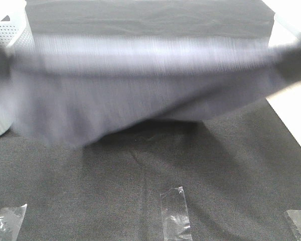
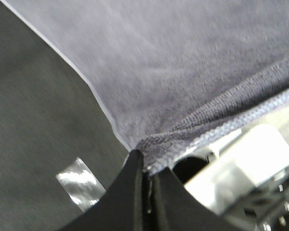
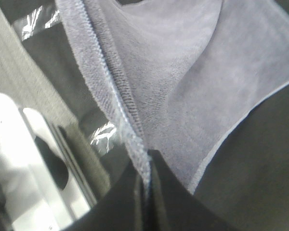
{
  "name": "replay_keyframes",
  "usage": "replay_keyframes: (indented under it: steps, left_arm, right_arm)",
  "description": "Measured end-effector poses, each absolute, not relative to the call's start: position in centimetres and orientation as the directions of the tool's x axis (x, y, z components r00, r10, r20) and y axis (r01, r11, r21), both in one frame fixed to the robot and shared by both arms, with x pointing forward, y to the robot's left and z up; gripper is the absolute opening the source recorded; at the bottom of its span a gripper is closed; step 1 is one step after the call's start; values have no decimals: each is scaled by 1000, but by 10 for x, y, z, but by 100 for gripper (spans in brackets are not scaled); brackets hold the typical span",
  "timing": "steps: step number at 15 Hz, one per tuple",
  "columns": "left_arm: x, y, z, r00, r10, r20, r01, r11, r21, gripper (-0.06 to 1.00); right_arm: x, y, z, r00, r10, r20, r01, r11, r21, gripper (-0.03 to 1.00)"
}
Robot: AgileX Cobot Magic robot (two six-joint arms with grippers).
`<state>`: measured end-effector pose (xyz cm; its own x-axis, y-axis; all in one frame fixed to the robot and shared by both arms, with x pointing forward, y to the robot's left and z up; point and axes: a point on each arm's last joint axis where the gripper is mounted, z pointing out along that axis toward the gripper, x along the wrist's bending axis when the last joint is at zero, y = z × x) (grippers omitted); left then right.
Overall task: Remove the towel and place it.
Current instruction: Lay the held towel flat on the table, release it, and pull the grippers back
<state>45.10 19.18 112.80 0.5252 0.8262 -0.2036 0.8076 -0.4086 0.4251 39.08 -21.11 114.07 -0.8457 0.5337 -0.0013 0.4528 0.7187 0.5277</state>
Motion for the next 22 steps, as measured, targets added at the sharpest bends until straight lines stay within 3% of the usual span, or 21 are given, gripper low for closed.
replay_keyframes:
  steps: [11, 22]
  left_arm:
    - [373, 204, 1076, 490, 804, -338, 860, -383, 337, 0]
    - [398, 192, 1031, 446, 824, -349, 893, -435, 113, 0]
  right_arm:
    - [338, -224, 1083, -767, 613, 189, 621, 634, 461, 2]
    - [354, -216, 1060, -743, 606, 284, 669, 656, 349, 2]
